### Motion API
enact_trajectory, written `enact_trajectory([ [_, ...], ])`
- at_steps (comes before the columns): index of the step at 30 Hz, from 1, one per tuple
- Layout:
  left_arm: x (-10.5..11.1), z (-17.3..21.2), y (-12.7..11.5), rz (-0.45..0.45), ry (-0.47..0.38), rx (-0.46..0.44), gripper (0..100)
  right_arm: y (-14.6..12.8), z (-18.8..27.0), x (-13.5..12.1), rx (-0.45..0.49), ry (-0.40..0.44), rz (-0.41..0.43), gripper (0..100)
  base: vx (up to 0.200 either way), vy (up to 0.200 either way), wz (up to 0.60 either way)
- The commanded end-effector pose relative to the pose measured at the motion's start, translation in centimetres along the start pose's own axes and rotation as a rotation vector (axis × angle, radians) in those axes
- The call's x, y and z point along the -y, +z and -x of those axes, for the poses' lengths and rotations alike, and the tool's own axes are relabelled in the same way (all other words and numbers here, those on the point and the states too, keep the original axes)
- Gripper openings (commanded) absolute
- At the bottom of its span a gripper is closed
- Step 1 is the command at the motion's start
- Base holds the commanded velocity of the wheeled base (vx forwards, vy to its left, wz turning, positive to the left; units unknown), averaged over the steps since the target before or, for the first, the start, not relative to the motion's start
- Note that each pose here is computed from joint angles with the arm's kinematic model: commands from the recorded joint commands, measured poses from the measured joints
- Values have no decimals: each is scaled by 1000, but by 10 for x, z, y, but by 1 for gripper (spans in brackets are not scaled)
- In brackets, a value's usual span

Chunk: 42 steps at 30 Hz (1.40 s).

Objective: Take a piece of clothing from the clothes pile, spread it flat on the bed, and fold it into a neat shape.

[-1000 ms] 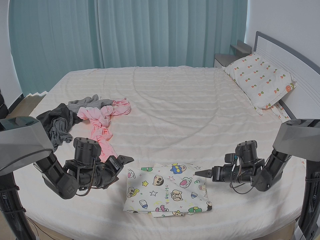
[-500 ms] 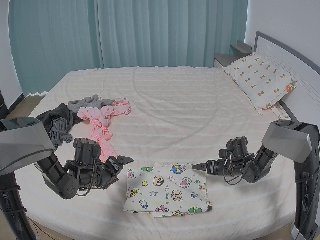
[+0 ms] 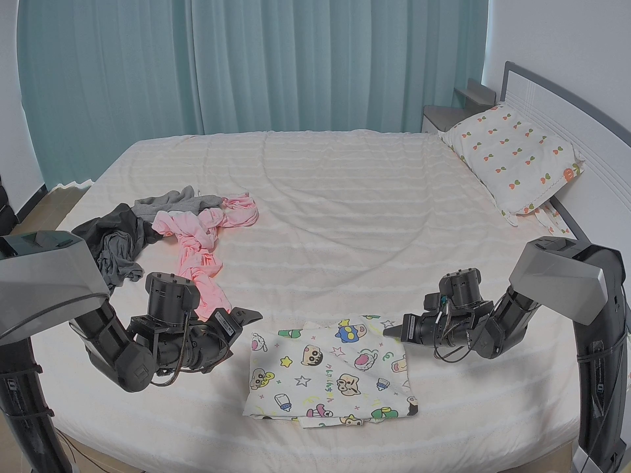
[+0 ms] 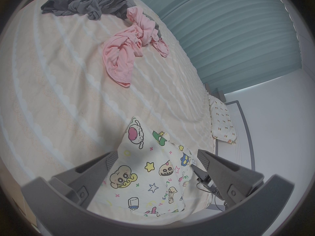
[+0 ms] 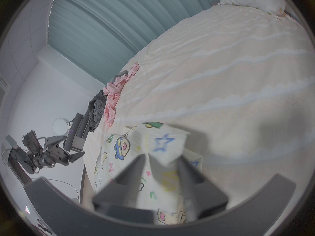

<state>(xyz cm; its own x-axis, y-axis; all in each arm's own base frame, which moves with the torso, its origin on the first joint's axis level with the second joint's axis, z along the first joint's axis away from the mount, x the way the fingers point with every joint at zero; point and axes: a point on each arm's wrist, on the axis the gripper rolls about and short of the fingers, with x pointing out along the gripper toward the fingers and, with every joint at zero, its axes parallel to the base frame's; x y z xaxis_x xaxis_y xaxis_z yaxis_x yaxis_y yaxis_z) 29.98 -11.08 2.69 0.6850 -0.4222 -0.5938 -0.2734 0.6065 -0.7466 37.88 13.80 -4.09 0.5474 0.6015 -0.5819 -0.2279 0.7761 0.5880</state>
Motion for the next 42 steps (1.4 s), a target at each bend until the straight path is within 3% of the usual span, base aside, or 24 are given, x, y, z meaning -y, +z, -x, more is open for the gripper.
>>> enact_trajectory([
  [1, -1, -1, 0, 1, 3, -2, 100, 0, 0, 2, 3, -7, -8, 0, 0, 0, 0],
  [9, -1, 0, 0, 0, 6, 2, 100, 9, 7, 15, 78, -104, -21, 0, 0, 0, 0],
  [19, -1, 0, 0, -2, 6, 2, 100, 8, 10, 20, 79, -116, -30, 0, 0, 0, 0],
  [20, -2, 0, -1, -3, 8, 1, 100, 6, 11, 20, 73, -118, -26, 100, 0, 0, 0],
  [25, -3, -1, -3, -39, 17, -12, 100, 0, 15, 19, 58, -122, -33, 100, 0, 0, 0],
  [31, -15, -13, -10, -150, 67, -48, 100, -12, 37, 15, 21, -143, -40, 100, 0, 0, 0],
  [42, -44, -41, -29, -463, 177, -118, 100, -37, 47, 17, -56, -165, 32, 100, 0, 0, 0],
])
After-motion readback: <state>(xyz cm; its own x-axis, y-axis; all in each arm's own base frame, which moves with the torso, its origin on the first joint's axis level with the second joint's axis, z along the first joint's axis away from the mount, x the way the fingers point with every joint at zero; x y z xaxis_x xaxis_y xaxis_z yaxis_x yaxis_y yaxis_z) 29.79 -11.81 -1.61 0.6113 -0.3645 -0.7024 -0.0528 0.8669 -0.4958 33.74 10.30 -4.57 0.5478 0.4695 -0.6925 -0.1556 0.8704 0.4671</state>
